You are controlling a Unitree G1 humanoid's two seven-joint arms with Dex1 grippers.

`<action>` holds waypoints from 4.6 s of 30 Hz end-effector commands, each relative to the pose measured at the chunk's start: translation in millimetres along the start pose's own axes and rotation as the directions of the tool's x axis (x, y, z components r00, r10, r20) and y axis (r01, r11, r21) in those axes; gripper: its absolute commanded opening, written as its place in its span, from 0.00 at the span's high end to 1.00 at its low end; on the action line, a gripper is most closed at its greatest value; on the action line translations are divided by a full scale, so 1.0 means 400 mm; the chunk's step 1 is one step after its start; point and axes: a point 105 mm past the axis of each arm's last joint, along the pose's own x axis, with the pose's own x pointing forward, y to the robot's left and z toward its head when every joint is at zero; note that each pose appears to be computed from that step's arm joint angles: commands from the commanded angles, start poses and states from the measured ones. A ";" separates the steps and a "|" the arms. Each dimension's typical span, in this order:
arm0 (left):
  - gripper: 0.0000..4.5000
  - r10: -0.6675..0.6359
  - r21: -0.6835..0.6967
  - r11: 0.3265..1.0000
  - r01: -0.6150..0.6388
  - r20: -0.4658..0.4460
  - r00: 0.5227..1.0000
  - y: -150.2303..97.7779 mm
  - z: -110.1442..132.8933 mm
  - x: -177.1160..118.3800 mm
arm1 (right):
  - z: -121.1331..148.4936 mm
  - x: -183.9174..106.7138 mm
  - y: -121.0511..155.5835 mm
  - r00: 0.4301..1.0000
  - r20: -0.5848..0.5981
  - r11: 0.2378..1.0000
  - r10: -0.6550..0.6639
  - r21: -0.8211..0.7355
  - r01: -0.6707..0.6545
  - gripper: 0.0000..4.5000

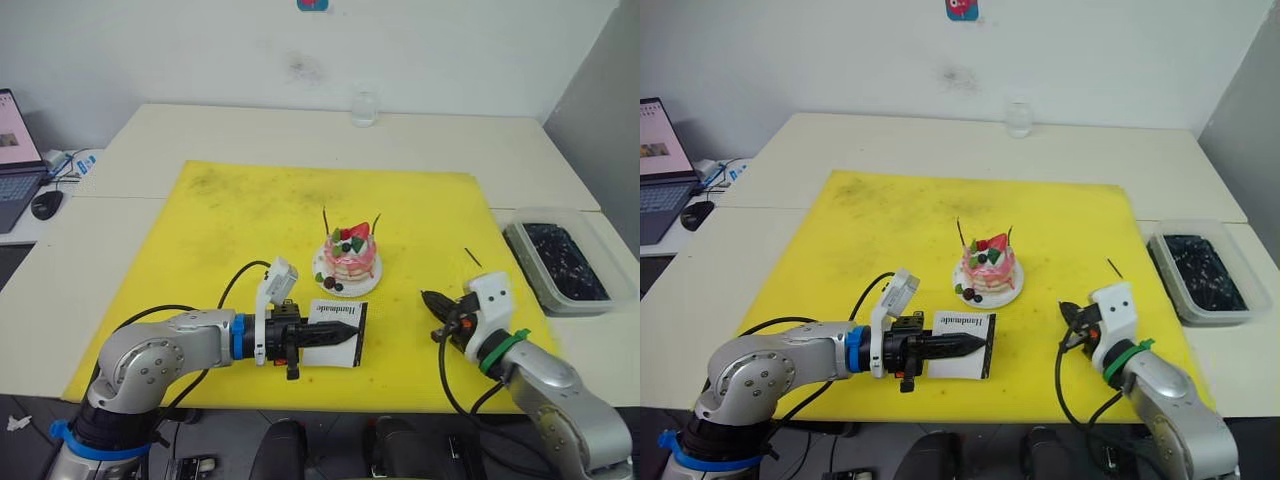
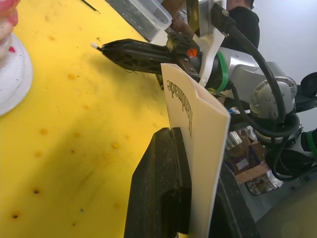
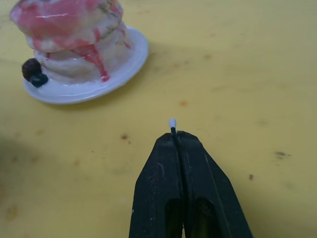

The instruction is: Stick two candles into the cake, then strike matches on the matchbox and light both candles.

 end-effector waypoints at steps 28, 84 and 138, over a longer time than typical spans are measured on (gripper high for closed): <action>1.00 0.001 0.039 0.999 -0.001 -0.011 1.000 0.000 0.004 -0.004 | -0.054 0.043 -0.002 0.998 0.032 0.994 -0.058 -0.095 0.060 0.66; 1.00 -0.089 -0.058 0.994 0.090 0.014 0.996 0.027 0.052 0.018 | 0.181 -0.059 0.193 0.843 -0.160 0.656 0.513 -0.561 -0.505 0.99; 1.00 -0.081 -0.057 0.995 0.078 -0.056 0.995 -0.023 -0.012 -0.038 | 0.272 -0.033 0.076 0.974 0.054 0.858 0.221 -0.486 -0.168 0.99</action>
